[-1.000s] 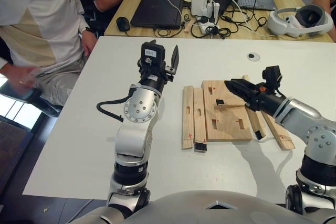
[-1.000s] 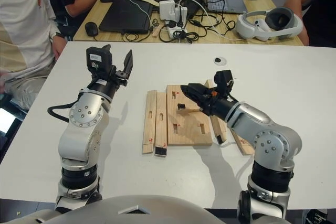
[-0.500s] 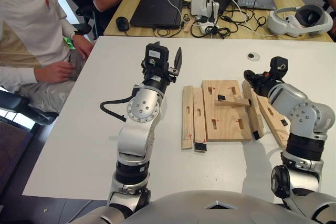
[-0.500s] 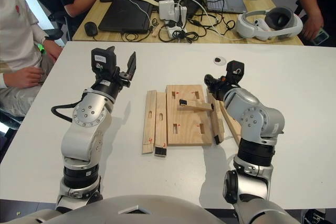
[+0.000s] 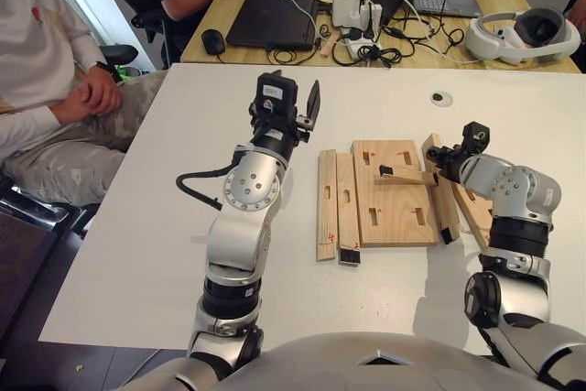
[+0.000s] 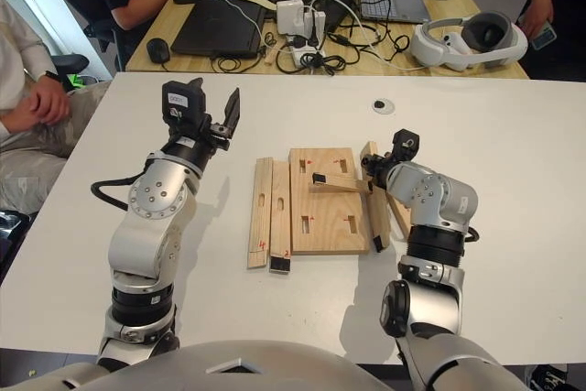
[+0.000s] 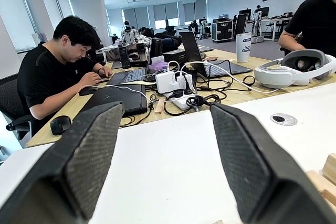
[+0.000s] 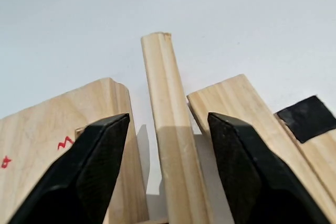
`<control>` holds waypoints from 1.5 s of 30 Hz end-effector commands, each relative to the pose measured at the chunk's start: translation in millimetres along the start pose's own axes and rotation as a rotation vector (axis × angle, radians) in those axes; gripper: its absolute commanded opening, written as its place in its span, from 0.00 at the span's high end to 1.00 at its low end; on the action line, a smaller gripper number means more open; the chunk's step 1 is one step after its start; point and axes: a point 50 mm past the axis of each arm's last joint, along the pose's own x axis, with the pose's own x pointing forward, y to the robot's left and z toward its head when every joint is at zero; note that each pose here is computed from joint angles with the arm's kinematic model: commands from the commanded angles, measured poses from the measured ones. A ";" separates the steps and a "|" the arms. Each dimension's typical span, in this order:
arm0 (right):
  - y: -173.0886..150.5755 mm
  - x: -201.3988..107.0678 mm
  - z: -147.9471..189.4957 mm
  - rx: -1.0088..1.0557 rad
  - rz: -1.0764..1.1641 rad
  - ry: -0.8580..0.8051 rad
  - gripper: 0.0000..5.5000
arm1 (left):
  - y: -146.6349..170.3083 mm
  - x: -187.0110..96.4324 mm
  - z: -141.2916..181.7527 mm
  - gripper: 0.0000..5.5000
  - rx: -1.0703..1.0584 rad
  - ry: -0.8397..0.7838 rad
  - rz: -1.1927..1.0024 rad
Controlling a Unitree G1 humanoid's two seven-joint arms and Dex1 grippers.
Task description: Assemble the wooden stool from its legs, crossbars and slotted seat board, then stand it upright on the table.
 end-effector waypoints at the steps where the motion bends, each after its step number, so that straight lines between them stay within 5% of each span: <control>1: 3.1 4.6 3.9 -0.044 0.018 0.007 0.49 | -1.6 1.5 2.6 0.44 0.013 -0.008 -0.007; 9: -3.7 15.4 -6.9 -0.164 0.028 0.113 0.49 | -3.4 2.1 3.1 0.44 0.013 -0.012 -0.003; 17: -9.1 25.6 5.8 -0.253 0.061 0.098 0.73 | -2.6 3.7 3.8 0.44 0.015 -0.018 0.001; 24: 2.3 13.1 45.9 -0.197 0.236 -0.180 0.82 | -2.8 3.7 4.4 0.44 0.025 -0.028 0.004; 31: 20.6 -37.3 84.9 0.259 0.726 -0.595 0.82 | -2.2 4.3 4.2 0.44 0.025 -0.033 0.016; 37: 31.2 -66.0 87.6 0.453 0.983 -0.715 0.82 | -1.1 3.9 -0.9 0.44 -0.007 -0.002 0.017; 45: 77.3 -29.8 74.0 0.408 0.881 -0.773 0.82 | -31.7 6.1 25.2 0.44 -0.359 0.041 -0.331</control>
